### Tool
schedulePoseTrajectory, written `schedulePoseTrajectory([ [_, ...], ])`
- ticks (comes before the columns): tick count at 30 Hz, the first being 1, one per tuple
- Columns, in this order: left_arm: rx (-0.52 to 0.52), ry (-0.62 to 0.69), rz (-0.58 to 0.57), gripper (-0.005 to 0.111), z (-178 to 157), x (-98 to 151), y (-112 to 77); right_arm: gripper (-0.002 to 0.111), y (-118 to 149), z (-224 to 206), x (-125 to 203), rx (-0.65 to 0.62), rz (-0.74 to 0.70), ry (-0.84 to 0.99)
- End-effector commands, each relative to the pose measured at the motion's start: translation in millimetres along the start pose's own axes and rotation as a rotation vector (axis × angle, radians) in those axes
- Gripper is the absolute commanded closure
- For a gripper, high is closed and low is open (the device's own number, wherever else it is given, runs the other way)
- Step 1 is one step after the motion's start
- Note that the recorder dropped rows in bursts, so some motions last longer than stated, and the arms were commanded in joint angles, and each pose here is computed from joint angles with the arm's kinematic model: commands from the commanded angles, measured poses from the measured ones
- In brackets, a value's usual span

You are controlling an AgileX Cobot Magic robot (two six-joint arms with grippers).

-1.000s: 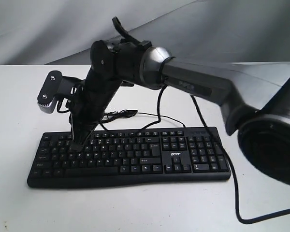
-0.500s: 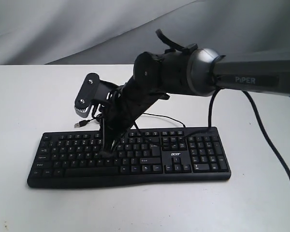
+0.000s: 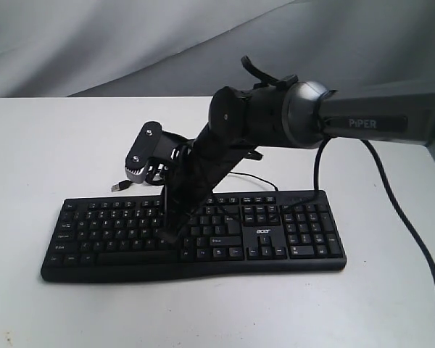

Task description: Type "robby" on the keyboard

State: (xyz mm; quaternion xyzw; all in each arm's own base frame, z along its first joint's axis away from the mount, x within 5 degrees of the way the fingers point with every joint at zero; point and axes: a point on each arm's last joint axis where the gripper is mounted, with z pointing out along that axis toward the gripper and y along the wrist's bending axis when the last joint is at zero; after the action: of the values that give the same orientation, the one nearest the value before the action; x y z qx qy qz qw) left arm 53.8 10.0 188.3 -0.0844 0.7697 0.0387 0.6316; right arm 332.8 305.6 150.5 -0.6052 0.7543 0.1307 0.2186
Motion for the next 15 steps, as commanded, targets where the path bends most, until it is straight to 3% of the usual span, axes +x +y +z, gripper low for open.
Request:
schedulePoseTrajectory([
  [1,0.001,-0.003,-0.012,0.106,0.2,0.9,-0.1,0.108,-1.9,-0.7,6.3,-0.013,0.011,0.041],
  [15,0.001,-0.003,-0.012,0.106,0.2,0.9,-0.1,0.108,-7.9,5.9,11.4,0.016,0.022,0.048],
])
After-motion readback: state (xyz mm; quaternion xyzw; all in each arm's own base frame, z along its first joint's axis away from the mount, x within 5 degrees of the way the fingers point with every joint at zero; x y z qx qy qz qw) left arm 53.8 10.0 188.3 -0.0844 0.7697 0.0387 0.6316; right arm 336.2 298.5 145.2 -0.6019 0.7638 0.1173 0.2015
